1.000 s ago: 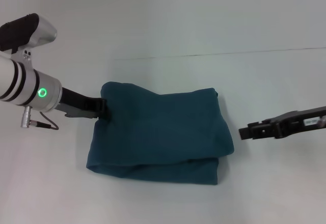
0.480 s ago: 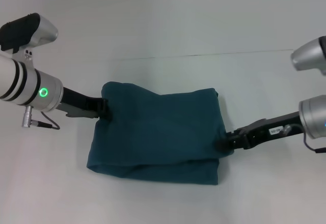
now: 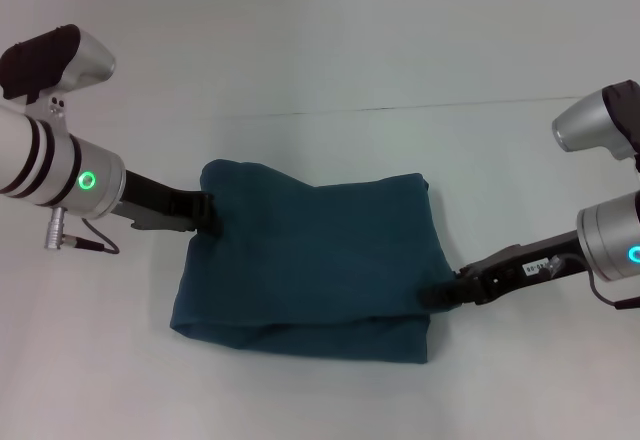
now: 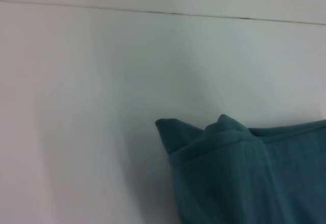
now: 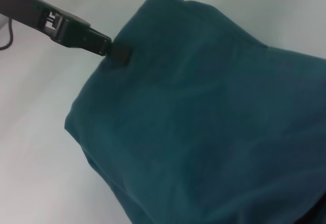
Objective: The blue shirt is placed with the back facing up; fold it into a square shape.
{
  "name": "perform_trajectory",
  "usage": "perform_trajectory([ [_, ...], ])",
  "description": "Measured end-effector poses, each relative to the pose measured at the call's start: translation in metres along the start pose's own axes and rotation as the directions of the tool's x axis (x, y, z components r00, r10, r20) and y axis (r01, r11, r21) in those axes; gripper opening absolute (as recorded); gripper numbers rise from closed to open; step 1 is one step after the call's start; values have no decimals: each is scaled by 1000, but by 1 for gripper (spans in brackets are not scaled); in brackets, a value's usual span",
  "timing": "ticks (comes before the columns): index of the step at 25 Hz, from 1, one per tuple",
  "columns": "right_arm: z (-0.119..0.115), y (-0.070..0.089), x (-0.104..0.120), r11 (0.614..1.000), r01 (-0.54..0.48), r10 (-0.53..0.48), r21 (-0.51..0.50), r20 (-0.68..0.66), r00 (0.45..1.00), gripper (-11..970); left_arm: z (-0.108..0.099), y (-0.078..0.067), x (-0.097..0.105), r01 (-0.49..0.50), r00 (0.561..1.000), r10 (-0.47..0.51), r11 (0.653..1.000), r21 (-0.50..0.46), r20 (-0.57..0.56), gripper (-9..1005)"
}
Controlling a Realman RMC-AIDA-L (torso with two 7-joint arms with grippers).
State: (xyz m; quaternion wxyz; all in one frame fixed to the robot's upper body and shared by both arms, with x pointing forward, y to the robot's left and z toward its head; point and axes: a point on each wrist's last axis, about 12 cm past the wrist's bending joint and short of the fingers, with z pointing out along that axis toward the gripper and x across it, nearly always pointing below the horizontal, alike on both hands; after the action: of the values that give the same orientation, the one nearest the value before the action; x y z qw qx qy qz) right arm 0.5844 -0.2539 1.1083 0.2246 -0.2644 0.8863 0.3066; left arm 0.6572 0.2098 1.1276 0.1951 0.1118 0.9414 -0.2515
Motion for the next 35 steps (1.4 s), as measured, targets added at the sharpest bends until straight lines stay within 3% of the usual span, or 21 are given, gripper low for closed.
perform_trajectory([
  [13,-1,0,5,1000,-7,7,-9,-9,1000,443,0,-1,-2,-6,1000,6,1000,-3,5,24],
  [19,-3,2,12,999,22,-23,-37,-30,999,284,0,0,-3,-11,1000,11,1000,-8,9,23],
  [24,-5,-1,16,998,46,-48,-36,-42,998,95,0,0,-3,-15,1000,15,1000,-10,10,23],
  [35,-6,-2,23,995,90,-92,-35,-54,994,10,0,0,-3,-13,1000,13,1000,-10,11,22],
])
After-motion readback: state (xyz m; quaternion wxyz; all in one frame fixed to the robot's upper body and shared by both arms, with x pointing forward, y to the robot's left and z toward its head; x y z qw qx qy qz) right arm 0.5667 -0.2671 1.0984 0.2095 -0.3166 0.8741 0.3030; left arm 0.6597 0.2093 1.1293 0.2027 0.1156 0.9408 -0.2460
